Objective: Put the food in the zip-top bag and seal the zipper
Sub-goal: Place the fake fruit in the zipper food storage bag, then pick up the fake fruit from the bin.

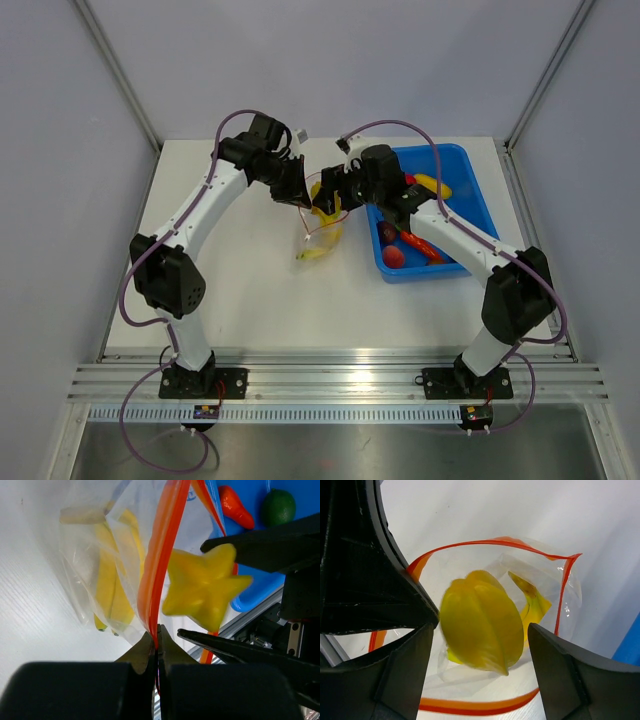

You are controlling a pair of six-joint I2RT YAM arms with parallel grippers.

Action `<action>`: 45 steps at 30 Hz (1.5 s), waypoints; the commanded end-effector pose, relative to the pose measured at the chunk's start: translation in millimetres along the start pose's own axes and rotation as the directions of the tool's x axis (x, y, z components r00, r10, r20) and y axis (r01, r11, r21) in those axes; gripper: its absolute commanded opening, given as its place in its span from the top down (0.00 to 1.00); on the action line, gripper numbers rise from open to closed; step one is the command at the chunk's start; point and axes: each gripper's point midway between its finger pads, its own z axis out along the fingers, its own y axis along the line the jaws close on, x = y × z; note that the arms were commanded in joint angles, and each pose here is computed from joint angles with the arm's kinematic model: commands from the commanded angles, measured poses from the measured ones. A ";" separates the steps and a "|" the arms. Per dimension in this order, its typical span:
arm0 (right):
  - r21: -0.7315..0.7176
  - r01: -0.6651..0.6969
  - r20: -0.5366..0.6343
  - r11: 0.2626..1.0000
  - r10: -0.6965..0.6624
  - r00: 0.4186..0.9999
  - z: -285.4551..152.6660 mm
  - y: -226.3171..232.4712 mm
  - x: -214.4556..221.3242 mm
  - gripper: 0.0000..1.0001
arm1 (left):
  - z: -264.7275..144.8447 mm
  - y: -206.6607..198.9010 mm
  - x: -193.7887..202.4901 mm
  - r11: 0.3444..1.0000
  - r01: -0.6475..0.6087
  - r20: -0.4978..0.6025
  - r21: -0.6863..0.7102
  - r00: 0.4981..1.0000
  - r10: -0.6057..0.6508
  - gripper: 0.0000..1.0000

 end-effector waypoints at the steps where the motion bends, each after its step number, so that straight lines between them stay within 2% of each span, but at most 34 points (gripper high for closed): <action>1: 0.009 0.057 0.037 0.998 -0.057 0.998 -13.6 7.3 -18.8 0.15 | -15.4 -14.0 -6.3 0.998 -0.017 0.049 0.059 0.999 0.015 1.00; 4: 0.049 0.078 0.089 0.996 -0.082 0.993 -30.9 6.5 -36.4 0.07 | -16.1 -16.4 -6.3 0.997 -0.016 0.050 0.071 0.999 0.013 1.00; 9: 0.094 0.098 0.129 0.991 -0.110 0.986 -51.3 5.7 -54.5 0.07 | -17.7 -18.8 -6.7 0.997 -0.015 0.053 0.080 0.999 0.011 1.00; 11: 0.170 0.089 0.162 0.981 -0.116 0.980 -63.3 -4.2 -64.5 0.08 | -18.4 -18.8 -7.3 0.997 -0.017 0.058 0.079 0.998 0.012 1.00; 14: 0.347 0.005 0.203 0.938 -0.080 0.976 -78.4 -43.2 -73.6 0.19 | -18.8 -18.1 -6.6 0.997 -0.018 0.059 0.076 0.998 0.014 1.00; 15: 0.382 -0.026 0.196 0.924 -0.054 0.979 -81.2 -55.4 -70.9 0.31 | -19.6 -18.2 -6.4 0.997 -0.019 0.061 0.075 0.998 0.014 1.00; 18: 0.485 -0.220 0.229 0.847 0.119 0.966 -96.9 -122.4 -61.4 0.41 | -20.8 -18.0 -5.4 0.997 -0.018 0.063 0.073 0.998 0.013 1.00; 19: 0.505 -0.310 0.261 0.806 0.200 0.944 -104.5 -153.8 -55.5 0.41 | -20.2 -17.3 -4.6 0.997 -0.018 0.061 0.072 0.998 0.014 1.00; 21: 0.569 -0.310 0.259 0.762 0.191 0.947 -111.0 -185.4 -45.4 0.42 | -21.0 -17.3 -3.8 0.997 -0.016 0.063 0.071 0.998 0.012 1.00; 23: 0.703 -0.133 0.139 0.698 0.049 0.989 -114.9 -221.6 -25.6 0.34 | -21.1 -17.6 -3.3 0.997 -0.019 0.063 0.070 0.998 0.014 1.00; 24: 0.731 0.030 0.038 0.681 -0.084 0.996 -115.9 -233.1 -27.6 0.29 | -21.2 -17.0 -3.6 0.997 -0.018 0.064 0.070 0.998 0.013 1.00; 25: 0.773 0.101 -0.042 0.626 -0.108 0.993 -113.4 -250.8 -11.5 0.24 | -21.3 -16.8 -2.9 0.997 -0.018 0.062 0.069 0.998 0.014 1.00; 26: 0.787 0.150 -0.085 0.598 -0.135 0.987 -114.5 -262.2 -10.1 0.24 | -21.1 -17.2 -2.3 0.997 -0.018 0.060 0.069 0.998 0.014 1.00; 27: 0.779 0.233 -0.160 0.582 -0.175 0.971 -116.1 -272.3 -11.5 0.22 | -21.4 -17.4 -3.4 0.997 -0.020 0.064 0.069 0.998 0.016 1.00; 28: 0.740 0.274 -0.219 0.614 -0.165 0.962 -101.9 -282.2 2.0 0.20 | -20.7 -17.0 -3.8 0.998 -0.020 0.065 0.067 0.998 0.016 1.00; 29: 0.731 0.285 -0.249 0.621 -0.147 0.957 -103.7 -295.2 6.1 0.17 | -20.0 -17.2 -3.8 0.997 -0.018 0.062 0.070 0.998 0.014 1.00; 30: 0.716 0.309 -0.284 0.627 -0.143 0.948 -105.1 -301.0 0.5 0.16 | -20.4 -17.7 -4.5 0.997 -0.017 0.063 0.071 0.998 0.013 1.00; 31: 0.684 0.325 -0.331 0.653 -0.120 0.936 -91.4 -311.9 16.8 0.15 | -20.1 -17.7 -4.9 0.997 -0.017 0.063 0.071 0.998 0.013 1.00; 33: 0.665 0.371 -0.388 0.649 -0.124 0.913 -90.8 -326.1 16.1 0.15 | -20.6 -19.3 -5.5 0.997 -0.018 0.064 0.077 0.998 0.013 1.00; 36: 0.594 0.441 -0.495 0.673 -0.126 0.860 -76.8 -345.9 42.7 0.15 | -22.4 -19.5 -5.8 0.997 -0.018 0.065 0.076 0.998 0.013 1.00; 40: 0.489 0.494 -0.570 0.718 -0.165 0.805 -64.1 -356.0 66.2 0.14 | -23.4 -19.3 -5.0 0.997 -0.020 0.063 0.070 0.998 0.016 1.00; 42: 0.458 0.521 -0.598 0.720 -0.184 0.780 -58.7 -364.5 78.5 0.14 | -24.4 -18.2 -6.2 0.998 -0.023 0.068 0.064 0.998 0.018 1.00; 45: 0.452 0.536 -0.602 0.713 -0.200 0.773 -54.6 -376.9 85.5 0.14 | -24.0 -17.9 -6.2 0.998 -0.023 0.065 0.063 0.998 0.019 1.00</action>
